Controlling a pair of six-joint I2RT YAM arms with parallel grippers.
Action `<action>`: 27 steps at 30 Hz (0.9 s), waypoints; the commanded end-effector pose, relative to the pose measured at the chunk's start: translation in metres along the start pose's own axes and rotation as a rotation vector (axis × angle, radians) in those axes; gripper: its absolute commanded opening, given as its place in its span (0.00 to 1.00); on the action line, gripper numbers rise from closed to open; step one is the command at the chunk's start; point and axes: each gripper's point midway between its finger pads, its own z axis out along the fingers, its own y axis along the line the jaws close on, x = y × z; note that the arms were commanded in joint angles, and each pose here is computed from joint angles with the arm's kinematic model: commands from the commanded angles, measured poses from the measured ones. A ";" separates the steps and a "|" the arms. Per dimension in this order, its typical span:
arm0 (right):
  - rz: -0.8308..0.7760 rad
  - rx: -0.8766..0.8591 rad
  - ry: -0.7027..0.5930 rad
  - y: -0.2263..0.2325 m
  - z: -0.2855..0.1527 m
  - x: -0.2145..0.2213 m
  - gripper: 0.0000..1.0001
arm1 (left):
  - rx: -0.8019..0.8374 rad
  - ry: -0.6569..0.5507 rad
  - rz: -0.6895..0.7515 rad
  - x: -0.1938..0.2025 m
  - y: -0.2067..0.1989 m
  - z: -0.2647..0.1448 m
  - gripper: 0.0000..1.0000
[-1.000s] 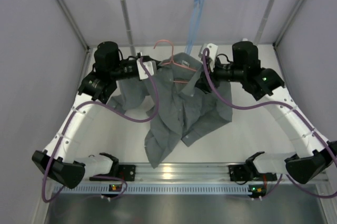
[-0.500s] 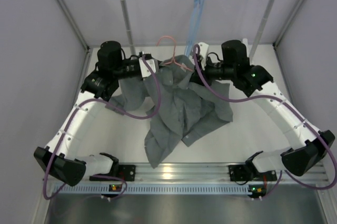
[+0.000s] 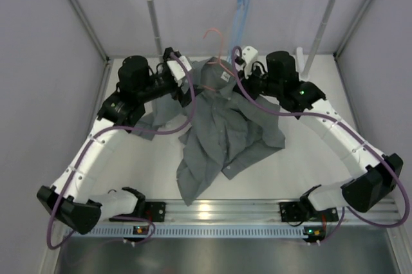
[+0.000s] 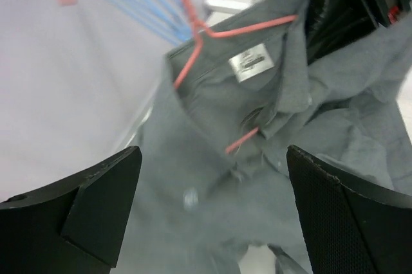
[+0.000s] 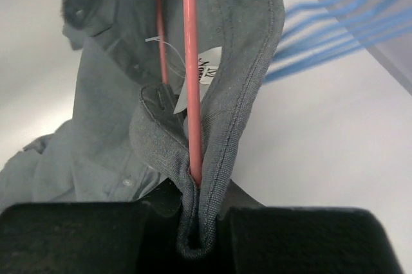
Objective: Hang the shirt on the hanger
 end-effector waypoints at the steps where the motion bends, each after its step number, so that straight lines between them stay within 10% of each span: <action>1: 0.042 0.189 -0.122 -0.038 -0.018 -0.029 0.00 | -0.317 -0.049 -0.095 -0.034 0.038 -0.045 0.98; 10: 0.108 0.336 -0.020 -0.037 -0.071 0.005 0.00 | -1.013 -0.099 -0.284 -0.064 0.125 -0.150 0.98; 27: 0.349 0.632 0.250 -0.041 -0.109 0.136 0.00 | -1.012 -0.092 -0.312 -0.054 0.122 -0.147 0.98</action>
